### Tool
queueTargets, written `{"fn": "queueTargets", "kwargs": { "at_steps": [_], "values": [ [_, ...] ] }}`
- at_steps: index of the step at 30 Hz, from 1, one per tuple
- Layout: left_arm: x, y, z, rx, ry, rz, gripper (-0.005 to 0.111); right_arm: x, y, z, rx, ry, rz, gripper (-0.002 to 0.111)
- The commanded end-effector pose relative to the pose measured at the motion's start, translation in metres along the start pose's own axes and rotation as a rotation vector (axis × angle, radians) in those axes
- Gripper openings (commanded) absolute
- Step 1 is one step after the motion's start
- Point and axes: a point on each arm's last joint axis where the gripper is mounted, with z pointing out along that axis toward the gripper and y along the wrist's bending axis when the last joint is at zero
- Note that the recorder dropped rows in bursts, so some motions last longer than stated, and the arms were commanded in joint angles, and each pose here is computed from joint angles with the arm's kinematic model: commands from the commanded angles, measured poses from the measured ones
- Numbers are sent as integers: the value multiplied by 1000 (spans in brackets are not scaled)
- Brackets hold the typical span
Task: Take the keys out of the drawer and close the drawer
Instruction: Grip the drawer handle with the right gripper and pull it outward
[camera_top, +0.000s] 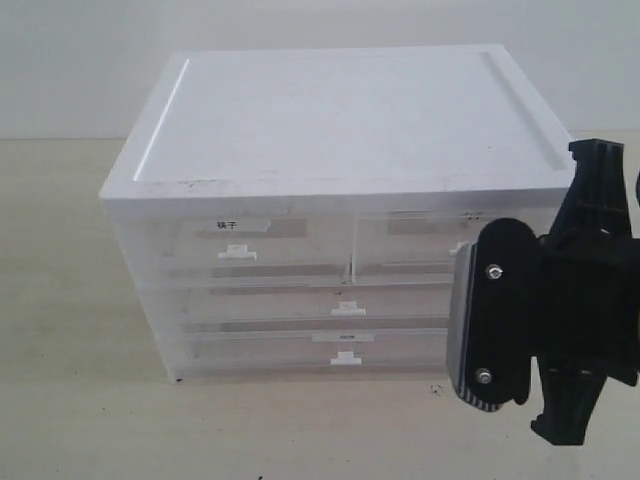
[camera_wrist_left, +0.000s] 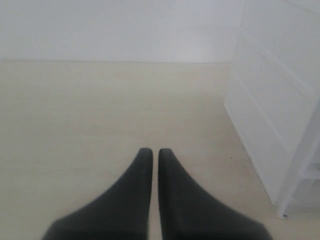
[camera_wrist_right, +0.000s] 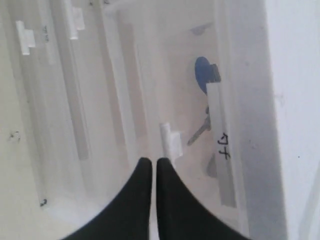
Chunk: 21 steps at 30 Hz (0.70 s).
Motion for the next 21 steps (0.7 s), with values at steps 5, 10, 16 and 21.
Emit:
{"fn": "queueTargets", "kwargs": {
  "at_steps": [5, 10, 16, 21],
  "values": [
    [-2, 0, 0, 0, -12, 3, 5, 3, -2, -23, -40, -96, 73, 0],
    [-2, 0, 0, 0, -12, 3, 5, 2, 1, -11, -40, -43, -43, 36],
    [-2, 0, 0, 0, -12, 3, 5, -3, 1, 5, 22, -14, -107, 35],
    [-2, 0, 0, 0, -12, 3, 5, -5, 2, 10, 30, -12, -109, 35]
  ]
}}
